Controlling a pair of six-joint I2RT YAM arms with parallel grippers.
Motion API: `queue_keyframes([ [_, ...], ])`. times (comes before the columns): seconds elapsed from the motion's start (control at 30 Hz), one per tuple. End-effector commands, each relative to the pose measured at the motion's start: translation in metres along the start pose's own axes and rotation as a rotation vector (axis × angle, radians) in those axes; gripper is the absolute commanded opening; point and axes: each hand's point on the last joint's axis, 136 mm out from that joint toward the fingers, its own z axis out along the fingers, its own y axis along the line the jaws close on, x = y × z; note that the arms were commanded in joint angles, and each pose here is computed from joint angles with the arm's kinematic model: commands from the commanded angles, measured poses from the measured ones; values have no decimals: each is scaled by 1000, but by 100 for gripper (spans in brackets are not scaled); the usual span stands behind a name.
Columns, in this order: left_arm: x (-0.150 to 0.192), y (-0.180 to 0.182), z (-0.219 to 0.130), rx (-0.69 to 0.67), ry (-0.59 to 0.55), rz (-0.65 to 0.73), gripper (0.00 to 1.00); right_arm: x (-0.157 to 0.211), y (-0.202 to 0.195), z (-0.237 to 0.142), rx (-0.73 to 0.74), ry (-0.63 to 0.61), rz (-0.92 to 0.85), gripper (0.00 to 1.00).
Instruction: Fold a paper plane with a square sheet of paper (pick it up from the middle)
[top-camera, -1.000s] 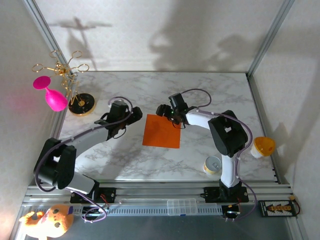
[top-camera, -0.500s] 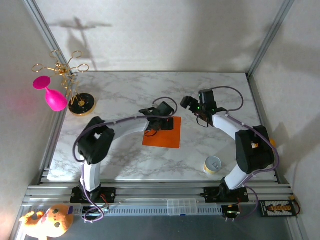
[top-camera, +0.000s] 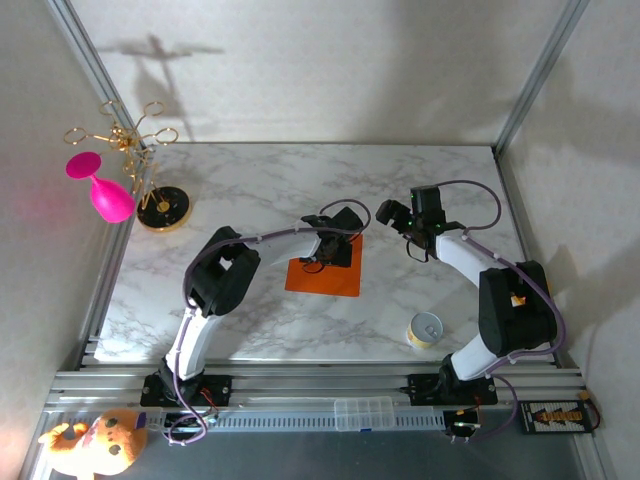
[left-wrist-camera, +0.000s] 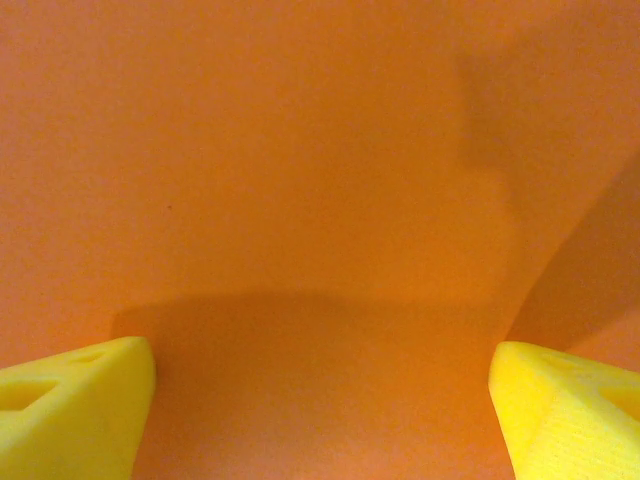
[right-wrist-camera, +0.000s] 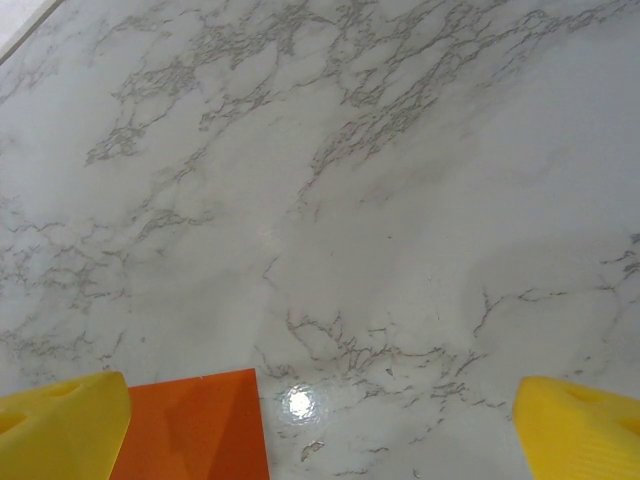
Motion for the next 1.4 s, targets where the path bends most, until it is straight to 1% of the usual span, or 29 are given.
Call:
queue_keyframes([
  [0.0, 23, 17, 20, -84, 76, 34, 85, -1, -8, -1, 24, -10, -9, 99],
  [0.1, 31, 23, 28, -107, 93, 35, 83, -1, -7, -2, 23, -10, -6, 99],
  [0.3, 38, 24, 33, -82, 110, 22, 77, -3, -6, -3, 22, -12, -3, 99],
  [0.47, 21, 14, 13, 0, 65, -8, 66, -4, -4, -4, 15, -12, 1, 98],
  [0.53, 8, 4, -4, 67, 26, -27, 58, -5, -3, -5, 10, -14, 3, 98],
  [0.57, 2, 0, -13, 99, 11, -37, 52, -6, -2, -6, 8, -17, 4, 98],
  [0.7, -22, -14, -57, 288, -53, -99, 32, -9, 1, -10, -5, -30, 7, 98],
  [0.8, -35, -17, -85, 461, -85, -169, 27, -10, 10, -15, -69, -39, -3, 97],
  [0.93, -47, -18, -107, 684, -99, -268, 26, -6, 28, -21, -207, -33, -12, 97],
  [1.03, -46, -17, -104, 777, -83, -316, 26, -1, 40, -23, -292, -13, -20, 97],
  [1.2, -43, -6, -82, 805, -64, -361, 26, 10, 56, -27, -404, 29, -30, 96],
  [1.27, -39, 1, -68, 790, -46, -367, 26, 14, 60, -28, -435, 48, -37, 95],
  [1.37, -28, 17, -46, 722, -25, -360, 25, 24, 63, -27, -461, 89, -61, 93],
])
